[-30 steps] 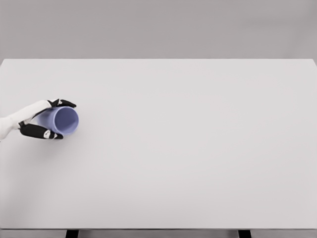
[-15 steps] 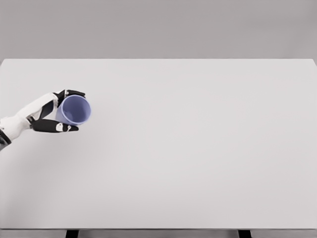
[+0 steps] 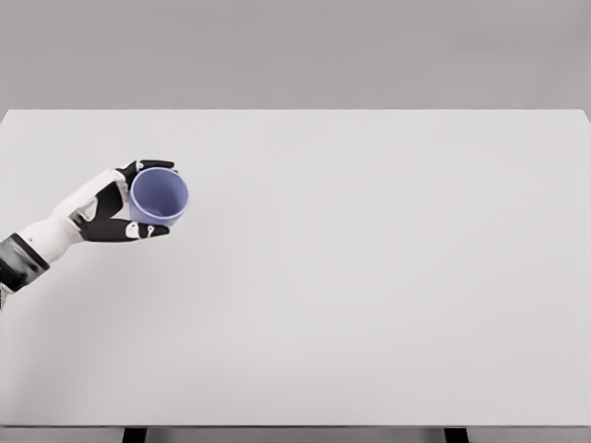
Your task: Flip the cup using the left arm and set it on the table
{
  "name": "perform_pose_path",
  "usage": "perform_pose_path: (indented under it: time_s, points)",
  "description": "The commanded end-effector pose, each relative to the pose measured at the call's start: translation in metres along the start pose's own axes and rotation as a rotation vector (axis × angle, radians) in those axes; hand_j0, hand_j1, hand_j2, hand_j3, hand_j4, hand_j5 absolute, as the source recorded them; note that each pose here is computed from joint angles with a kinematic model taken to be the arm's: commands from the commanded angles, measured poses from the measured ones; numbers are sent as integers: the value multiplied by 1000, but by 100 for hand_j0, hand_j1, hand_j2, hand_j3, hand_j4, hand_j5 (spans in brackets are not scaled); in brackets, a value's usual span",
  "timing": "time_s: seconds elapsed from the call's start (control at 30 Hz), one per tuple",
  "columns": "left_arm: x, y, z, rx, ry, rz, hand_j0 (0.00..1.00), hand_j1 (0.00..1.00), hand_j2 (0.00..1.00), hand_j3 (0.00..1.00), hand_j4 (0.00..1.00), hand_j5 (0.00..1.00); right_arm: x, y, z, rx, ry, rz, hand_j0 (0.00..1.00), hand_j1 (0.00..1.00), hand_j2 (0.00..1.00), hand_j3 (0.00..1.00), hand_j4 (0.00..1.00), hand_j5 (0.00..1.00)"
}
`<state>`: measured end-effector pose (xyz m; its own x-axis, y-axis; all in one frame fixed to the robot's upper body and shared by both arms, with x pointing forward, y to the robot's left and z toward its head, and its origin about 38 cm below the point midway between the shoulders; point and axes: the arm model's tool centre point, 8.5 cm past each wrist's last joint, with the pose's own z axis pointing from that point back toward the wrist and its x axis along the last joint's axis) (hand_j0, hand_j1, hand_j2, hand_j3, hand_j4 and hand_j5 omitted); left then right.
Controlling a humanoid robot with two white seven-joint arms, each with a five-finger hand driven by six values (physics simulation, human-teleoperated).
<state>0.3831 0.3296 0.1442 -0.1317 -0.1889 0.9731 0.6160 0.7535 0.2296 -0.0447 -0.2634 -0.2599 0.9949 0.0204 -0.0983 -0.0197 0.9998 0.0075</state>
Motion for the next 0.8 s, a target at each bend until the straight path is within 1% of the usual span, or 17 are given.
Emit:
perform_pose_path:
  time_s: [0.0,0.03,0.07,0.37,0.43,0.6,0.77]
  points:
    - [0,-3,-3,5,-17,35,82,82,82,82,82,82,0,0,0,0,0,0,100,100,100,100,100,100]
    - [-1,-4,-4,7,-18,41,82,82,82,82,82,82,0,0,0,0,0,0,100,100,100,100,100,100]
    - [-2,-8,-7,9,-31,67,82,82,82,82,82,82,0,0,0,0,0,0,100,100,100,100,100,100]
    - [-18,-27,-17,16,-45,143,83,83,83,83,83,83,0,0,0,0,0,0,100,100,100,100,100,100]
    - [-19,-27,-18,19,-47,148,83,83,83,83,83,83,0,0,0,0,0,0,100,100,100,100,100,100]
    - [-29,-36,-19,25,-40,180,84,84,84,84,84,84,0,0,0,0,0,0,100,100,100,100,100,100]
    - [-30,-38,-21,25,-42,185,85,85,85,85,85,85,0,0,0,0,0,0,100,100,100,100,100,100]
